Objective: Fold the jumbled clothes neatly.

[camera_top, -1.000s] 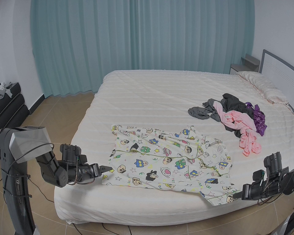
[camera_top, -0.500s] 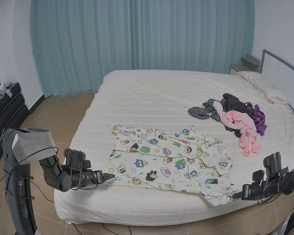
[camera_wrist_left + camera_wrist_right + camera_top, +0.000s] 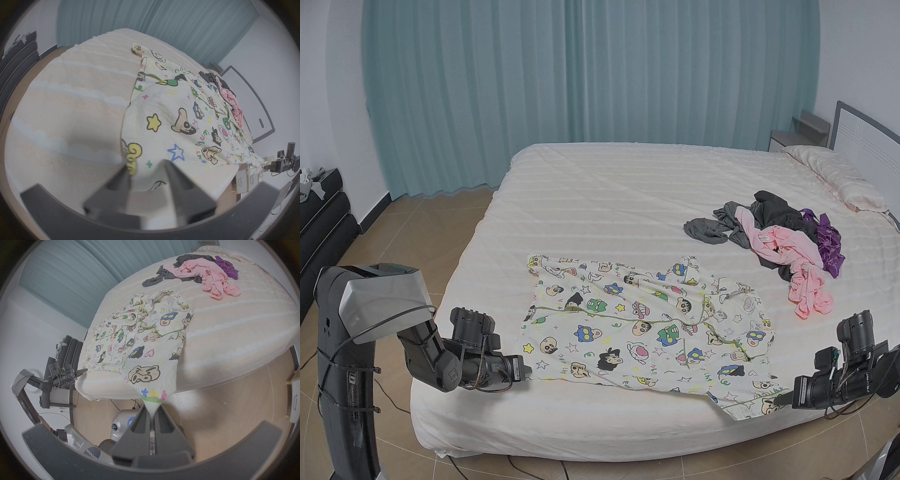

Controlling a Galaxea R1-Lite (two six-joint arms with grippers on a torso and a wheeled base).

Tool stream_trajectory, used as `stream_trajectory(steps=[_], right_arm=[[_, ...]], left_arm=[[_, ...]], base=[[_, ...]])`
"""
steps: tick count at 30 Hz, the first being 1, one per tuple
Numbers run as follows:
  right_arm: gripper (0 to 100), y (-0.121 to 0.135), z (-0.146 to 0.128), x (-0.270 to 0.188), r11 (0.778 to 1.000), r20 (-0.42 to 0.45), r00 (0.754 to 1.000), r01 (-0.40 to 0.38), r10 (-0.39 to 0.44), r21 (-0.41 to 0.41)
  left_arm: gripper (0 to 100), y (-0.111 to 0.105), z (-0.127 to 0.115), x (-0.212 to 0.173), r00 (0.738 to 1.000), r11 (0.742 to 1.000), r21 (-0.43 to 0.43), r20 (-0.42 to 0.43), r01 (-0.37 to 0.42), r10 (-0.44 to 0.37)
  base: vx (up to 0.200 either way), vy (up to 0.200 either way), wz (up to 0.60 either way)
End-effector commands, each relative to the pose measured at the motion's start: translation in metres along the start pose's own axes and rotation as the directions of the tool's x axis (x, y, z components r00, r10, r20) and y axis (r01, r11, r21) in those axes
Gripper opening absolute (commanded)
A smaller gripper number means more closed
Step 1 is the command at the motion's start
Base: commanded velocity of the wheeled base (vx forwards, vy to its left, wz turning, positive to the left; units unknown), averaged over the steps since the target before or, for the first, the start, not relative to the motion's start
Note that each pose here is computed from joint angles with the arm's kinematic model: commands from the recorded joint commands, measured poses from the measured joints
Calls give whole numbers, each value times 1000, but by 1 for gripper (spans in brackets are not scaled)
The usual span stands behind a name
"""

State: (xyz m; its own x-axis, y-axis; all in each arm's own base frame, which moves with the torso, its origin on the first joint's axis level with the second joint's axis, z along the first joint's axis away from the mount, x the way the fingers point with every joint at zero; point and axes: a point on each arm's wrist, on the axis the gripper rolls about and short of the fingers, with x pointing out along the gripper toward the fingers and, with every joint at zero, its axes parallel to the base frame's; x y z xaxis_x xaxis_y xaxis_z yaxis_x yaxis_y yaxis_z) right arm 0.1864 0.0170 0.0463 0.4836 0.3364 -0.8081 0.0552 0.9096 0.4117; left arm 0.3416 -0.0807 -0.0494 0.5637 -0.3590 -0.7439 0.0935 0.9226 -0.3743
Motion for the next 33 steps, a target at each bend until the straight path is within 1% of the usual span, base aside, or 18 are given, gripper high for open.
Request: stream_trajectory(steps=[1,3,7,11,13,16,20,25,27,33], right_arm=[[0,0,-1,0,1000,-2,1000,1,-1,0],[0,-1,-2,0,1000,-6,1000,3,-3,2],[0,0,-3,-1,1000,-3,1000,3,-3,-1],[0,0,-3,-3,1000,-3,1000,5,-5,-2],[0,-2,-9,-2,1000,-27,999,20,-20,1],[0,-3,-11,-1,1000,-36,999,25,-25,-3],[0,-5,-19,-1,999,-68,997,33,-35,-26],[0,-7,-26,0,998,-100,994,40,-44,-50],[0,-9,-29,3,998,-127,991,46,-51,-48],[0,-12,-36,11,996,-196,978,52,-65,-73]], left_arm=[[0,2,-2,-6,1000,1000,-7,0,-20,20],[0,1,-3,-14,1000,1000,-7,-1,-26,26],[0,-3,-5,-33,999,999,-13,-30,-37,36],[0,-7,-7,-47,996,999,-16,-74,-50,48],[0,-10,-10,-60,990,998,-20,-125,-66,63],[0,-11,-11,-64,987,997,-15,-145,-71,68],[0,-9,-17,-68,980,997,-4,-180,-83,81],[0,-8,-26,-72,971,993,24,-209,-114,116],[0,-5,-33,-74,964,991,35,-228,-131,136],[0,-2,-43,-76,953,989,36,-262,-144,148]], base=[[0,0,0],[0,0,0],[0,0,0],[0,0,0],[0,0,0],[0,0,0],[0,0,0],[0,0,0],[0,0,0],[0,0,0]])
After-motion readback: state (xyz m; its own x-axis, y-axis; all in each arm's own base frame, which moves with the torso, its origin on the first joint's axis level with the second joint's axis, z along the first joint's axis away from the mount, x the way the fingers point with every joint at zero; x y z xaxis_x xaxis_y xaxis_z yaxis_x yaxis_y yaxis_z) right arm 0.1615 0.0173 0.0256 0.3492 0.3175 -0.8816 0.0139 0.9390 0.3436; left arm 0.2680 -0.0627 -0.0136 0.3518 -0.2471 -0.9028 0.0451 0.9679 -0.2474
